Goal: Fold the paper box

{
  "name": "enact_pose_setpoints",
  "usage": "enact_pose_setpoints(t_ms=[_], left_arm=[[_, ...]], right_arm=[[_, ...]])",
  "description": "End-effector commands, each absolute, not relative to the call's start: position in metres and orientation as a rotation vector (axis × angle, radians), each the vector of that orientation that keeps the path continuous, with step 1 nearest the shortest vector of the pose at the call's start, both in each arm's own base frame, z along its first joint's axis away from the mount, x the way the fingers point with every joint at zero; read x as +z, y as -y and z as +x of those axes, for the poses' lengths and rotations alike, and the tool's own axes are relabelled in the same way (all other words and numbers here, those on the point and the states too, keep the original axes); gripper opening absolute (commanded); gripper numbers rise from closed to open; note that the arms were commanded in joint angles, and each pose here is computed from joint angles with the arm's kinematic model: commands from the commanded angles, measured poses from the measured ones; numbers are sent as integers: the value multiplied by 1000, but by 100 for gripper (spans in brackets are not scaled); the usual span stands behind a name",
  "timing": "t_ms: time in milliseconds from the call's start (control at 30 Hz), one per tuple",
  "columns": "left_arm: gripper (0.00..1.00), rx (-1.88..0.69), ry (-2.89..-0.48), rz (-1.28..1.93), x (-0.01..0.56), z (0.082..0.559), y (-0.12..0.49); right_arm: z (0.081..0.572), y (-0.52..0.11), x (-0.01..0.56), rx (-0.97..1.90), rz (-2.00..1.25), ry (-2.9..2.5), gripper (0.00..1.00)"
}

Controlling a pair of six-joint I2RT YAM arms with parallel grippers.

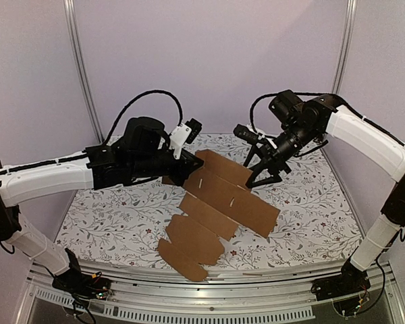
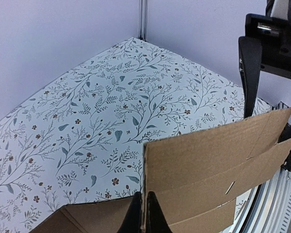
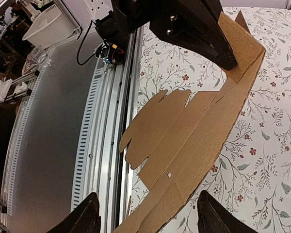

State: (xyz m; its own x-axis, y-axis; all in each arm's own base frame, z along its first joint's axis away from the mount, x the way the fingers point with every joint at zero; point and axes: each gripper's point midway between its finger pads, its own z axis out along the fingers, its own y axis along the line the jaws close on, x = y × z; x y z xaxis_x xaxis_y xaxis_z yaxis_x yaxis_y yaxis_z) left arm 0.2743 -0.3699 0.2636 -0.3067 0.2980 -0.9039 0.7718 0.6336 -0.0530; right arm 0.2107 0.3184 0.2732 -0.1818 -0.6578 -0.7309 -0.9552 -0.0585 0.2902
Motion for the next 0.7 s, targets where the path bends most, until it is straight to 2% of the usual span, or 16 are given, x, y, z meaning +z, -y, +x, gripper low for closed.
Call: enact_pose_setpoints(t_ms=[0, 167, 467, 667], left_arm=[[0, -657, -1862, 844, 273, 273, 380], [0, -635, -1872, 816, 272, 275, 376], [0, -555, -1880, 698, 279, 283, 353], [0, -558, -1894, 684, 275, 284, 353]], right_arm=[[222, -331, 277, 1083, -1663, -1873, 67], [261, -334, 257, 865, -1520, -2060, 49], [289, -320, 256, 646, -1376, -2147, 37], [297, -317, 260, 599, -1331, -2145, 16]])
